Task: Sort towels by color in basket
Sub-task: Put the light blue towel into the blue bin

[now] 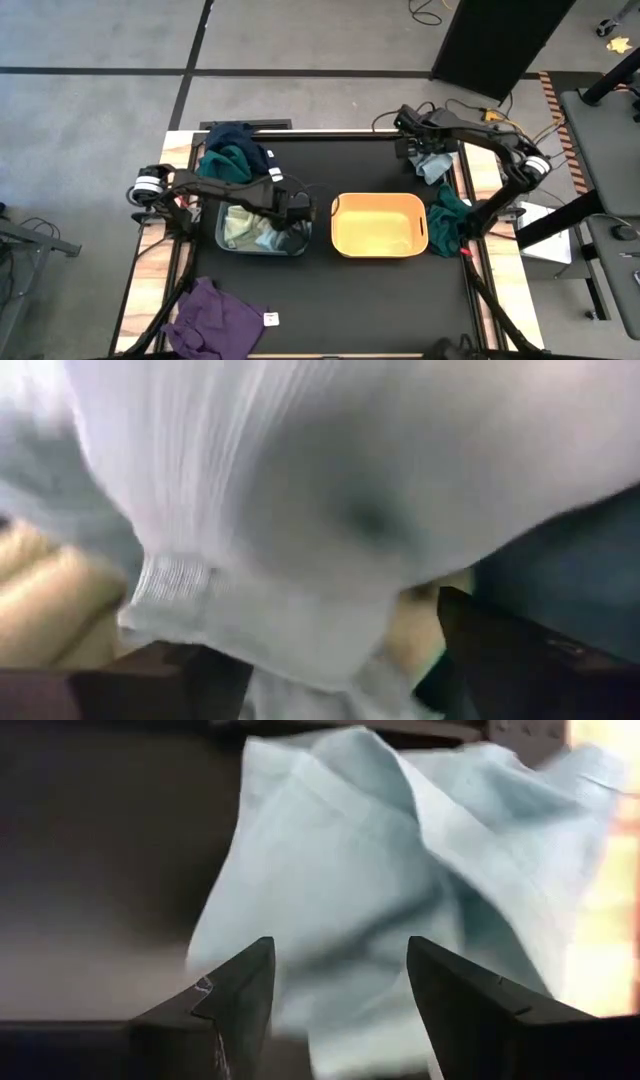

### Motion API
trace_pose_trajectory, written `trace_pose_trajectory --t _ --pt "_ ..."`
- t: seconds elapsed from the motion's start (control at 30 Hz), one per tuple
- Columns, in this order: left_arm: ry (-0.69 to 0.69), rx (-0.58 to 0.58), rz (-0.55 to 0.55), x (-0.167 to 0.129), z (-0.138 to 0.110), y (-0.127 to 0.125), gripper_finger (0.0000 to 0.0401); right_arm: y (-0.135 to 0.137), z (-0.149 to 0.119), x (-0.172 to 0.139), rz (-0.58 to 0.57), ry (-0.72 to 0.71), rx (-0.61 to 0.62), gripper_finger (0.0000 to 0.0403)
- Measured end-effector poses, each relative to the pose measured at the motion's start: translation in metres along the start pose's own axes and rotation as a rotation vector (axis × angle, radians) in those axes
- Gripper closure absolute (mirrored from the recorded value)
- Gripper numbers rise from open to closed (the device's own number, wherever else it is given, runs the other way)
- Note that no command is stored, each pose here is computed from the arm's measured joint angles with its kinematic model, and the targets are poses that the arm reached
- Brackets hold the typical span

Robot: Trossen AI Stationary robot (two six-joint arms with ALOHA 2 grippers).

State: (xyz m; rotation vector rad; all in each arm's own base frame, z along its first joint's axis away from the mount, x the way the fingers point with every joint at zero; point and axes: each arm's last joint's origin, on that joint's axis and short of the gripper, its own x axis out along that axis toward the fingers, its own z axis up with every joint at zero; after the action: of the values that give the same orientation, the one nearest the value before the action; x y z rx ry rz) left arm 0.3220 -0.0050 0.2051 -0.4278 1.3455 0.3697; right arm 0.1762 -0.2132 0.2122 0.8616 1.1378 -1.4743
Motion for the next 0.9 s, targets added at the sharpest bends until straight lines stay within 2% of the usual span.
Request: trace_pose_trajectory --t 0.13,0.3,0.4,0.5,0.6,0.77,0.83,0.9 --pt "-0.053 0.005 0.002 -0.006 0.011 -0.003 0.0092 -0.003 0.005 0.036 -0.027 0.026 0.017 0.0184" --pt "-0.071 0.003 0.001 -0.008 0.024 0.002 0.0087 0.001 0.002 0.071 -0.017 0.097 -0.063 0.0193" --pt "-0.063 0.002 -0.002 -0.017 0.03 0.006 0.0087 0.006 0.001 0.081 0.012 0.094 -0.12 0.0231" --pt "-0.05 0.022 -0.024 -0.034 0.035 0.007 0.0087 0.009 0.002 0.084 0.04 0.078 -0.165 0.03" --pt "-0.027 0.084 -0.066 -0.049 0.037 0.004 0.0087 0.01 0.005 0.075 0.08 0.03 -0.215 0.0374" --pt "0.034 0.115 -0.042 -0.047 0.032 0.01 0.0087 0.014 0.01 0.034 0.197 -0.102 -0.254 0.0384" --pt "0.027 0.119 0.005 -0.04 0.03 0.014 0.0089 0.018 0.007 0.017 0.296 -0.148 -0.275 0.0384" --pt "-0.024 0.134 0.034 -0.031 0.032 0.015 0.0091 0.025 0.005 -0.001 0.445 -0.196 -0.295 0.0384"
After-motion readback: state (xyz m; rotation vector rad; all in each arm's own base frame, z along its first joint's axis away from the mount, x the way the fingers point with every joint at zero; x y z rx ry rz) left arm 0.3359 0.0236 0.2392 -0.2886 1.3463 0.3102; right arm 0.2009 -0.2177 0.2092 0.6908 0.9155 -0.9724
